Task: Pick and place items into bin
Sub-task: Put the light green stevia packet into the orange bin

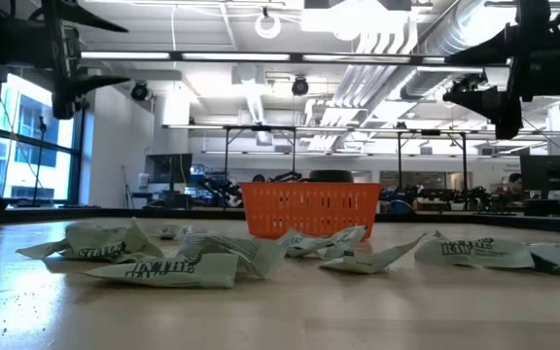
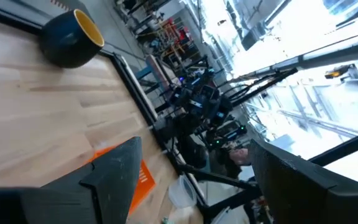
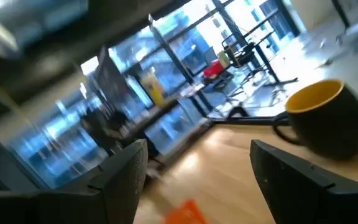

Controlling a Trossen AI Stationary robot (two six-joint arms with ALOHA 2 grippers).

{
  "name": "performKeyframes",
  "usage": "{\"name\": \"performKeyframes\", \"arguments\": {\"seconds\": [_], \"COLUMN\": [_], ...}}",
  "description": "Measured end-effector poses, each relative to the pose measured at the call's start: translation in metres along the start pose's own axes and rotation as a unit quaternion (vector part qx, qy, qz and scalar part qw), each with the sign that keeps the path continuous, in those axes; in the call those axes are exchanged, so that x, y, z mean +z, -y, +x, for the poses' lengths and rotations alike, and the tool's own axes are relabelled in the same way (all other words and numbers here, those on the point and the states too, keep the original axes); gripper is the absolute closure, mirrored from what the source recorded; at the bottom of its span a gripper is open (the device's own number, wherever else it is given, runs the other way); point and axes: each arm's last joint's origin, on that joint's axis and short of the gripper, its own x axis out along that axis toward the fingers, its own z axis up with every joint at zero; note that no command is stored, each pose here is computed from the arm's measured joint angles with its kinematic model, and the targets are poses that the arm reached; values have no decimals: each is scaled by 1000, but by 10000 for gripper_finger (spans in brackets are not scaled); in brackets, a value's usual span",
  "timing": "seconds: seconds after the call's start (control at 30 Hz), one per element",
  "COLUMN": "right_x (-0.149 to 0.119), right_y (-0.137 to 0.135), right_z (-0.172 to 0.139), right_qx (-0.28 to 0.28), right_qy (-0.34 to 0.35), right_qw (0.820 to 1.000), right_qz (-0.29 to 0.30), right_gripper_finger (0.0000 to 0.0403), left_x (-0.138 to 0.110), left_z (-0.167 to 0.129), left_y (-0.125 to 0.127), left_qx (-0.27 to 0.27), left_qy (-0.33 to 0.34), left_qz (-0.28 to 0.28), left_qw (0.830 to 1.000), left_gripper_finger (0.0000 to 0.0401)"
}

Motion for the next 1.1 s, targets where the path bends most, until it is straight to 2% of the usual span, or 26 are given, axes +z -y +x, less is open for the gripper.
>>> {"name": "performKeyframes", "arguments": {"seconds": [0.17, 0.33, 0.43, 0.53, 0.6, 0.8, 0.9, 1.0, 1.1], "right_x": [8, 23, 23, 14, 8, 6, 0, -10, -13], "right_y": [-3, -15, -16, -14, -17, -53, -74, -85, -98], "right_z": [0, -4, -4, 1, 6, 34, 49, 59, 72], "right_qx": [-1, 85, 107, 104, 85, 21, -40, -119, -145], "right_qy": [51, 98, 84, 27, -20, -177, -277, -361, -404], "right_qw": [996, 985, 979, 974, 975, 970, 954, 923, 903], "right_qz": [77, 117, 151, 198, 204, 163, 110, 54, 33], "right_gripper_finger": [127, 128, 128, 128, 128, 127, 128, 128, 128], "left_x": [0, 0, 1, 4, 5, 3, 3, 4, 3], "left_z": [0, 0, 0, 0, 0, 3, 4, 4, 4], "left_y": [1, 1, 2, 7, 9, 6, 5, 5, 4], "left_qx": [-3, -4, -12, -34, -47, -21, -13, -13, -7], "left_qy": [1, 2, 6, 19, 25, 19, 28, 31, 28], "left_qz": [-21, -22, -42, -51, -50, -32, -30, -13, -6], "left_qw": [1000, 1000, 999, 998, 997, 999, 999, 999, 1000], "left_gripper_finger": [68, 68, 68, 68, 68, 68, 68, 68, 68]}}
